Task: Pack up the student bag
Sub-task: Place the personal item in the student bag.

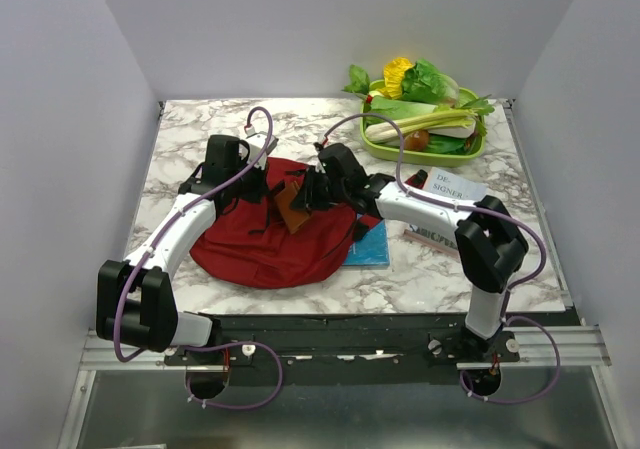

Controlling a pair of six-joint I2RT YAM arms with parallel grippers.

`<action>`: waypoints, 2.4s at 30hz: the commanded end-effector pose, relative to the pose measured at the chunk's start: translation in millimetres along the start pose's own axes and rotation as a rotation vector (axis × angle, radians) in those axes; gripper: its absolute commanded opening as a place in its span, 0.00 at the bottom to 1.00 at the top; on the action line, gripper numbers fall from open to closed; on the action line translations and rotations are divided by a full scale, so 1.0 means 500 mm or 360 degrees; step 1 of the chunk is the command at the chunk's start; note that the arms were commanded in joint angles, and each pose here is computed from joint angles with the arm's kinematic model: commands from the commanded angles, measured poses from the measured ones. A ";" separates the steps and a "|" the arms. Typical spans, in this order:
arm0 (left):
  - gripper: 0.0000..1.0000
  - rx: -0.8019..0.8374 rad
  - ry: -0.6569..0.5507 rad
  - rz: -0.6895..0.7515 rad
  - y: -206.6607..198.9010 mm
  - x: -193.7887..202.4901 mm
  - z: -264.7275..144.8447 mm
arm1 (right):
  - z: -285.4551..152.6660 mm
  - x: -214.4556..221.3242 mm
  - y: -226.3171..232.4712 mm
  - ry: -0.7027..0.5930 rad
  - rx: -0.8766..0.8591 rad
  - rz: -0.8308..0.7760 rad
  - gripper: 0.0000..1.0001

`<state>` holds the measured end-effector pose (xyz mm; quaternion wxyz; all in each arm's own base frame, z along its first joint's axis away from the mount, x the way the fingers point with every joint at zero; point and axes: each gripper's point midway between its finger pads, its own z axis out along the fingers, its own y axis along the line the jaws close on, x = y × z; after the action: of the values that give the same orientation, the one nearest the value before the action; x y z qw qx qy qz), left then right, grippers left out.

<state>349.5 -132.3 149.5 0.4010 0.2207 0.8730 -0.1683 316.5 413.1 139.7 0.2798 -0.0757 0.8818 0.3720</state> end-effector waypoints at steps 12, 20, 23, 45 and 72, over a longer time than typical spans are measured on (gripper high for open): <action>0.00 0.0061 -0.0090 0.0008 -0.024 -0.033 -0.024 | 0.078 0.056 0.051 0.0283 -0.0136 0.0001 0.01; 0.00 0.0063 -0.0093 0.0012 -0.025 -0.032 -0.028 | 0.119 0.069 0.049 0.0407 -0.0136 -0.0007 0.01; 0.00 0.0065 -0.0091 0.0013 -0.026 -0.031 -0.027 | 0.126 0.069 0.042 0.0396 -0.0113 -0.0009 0.01; 0.01 -0.0079 0.0019 0.0075 -0.002 0.033 -0.062 | 0.184 -0.068 0.043 -0.0220 -0.0114 0.0035 0.04; 0.00 -0.0213 0.0197 -0.0009 0.064 0.120 0.020 | 0.186 -0.044 0.048 -0.0154 -0.0178 0.0053 0.02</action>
<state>337.3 -86.3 89.2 0.3554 0.1965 0.9109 -0.0727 363.6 483.8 111.5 0.3030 -0.0575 0.8590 0.4086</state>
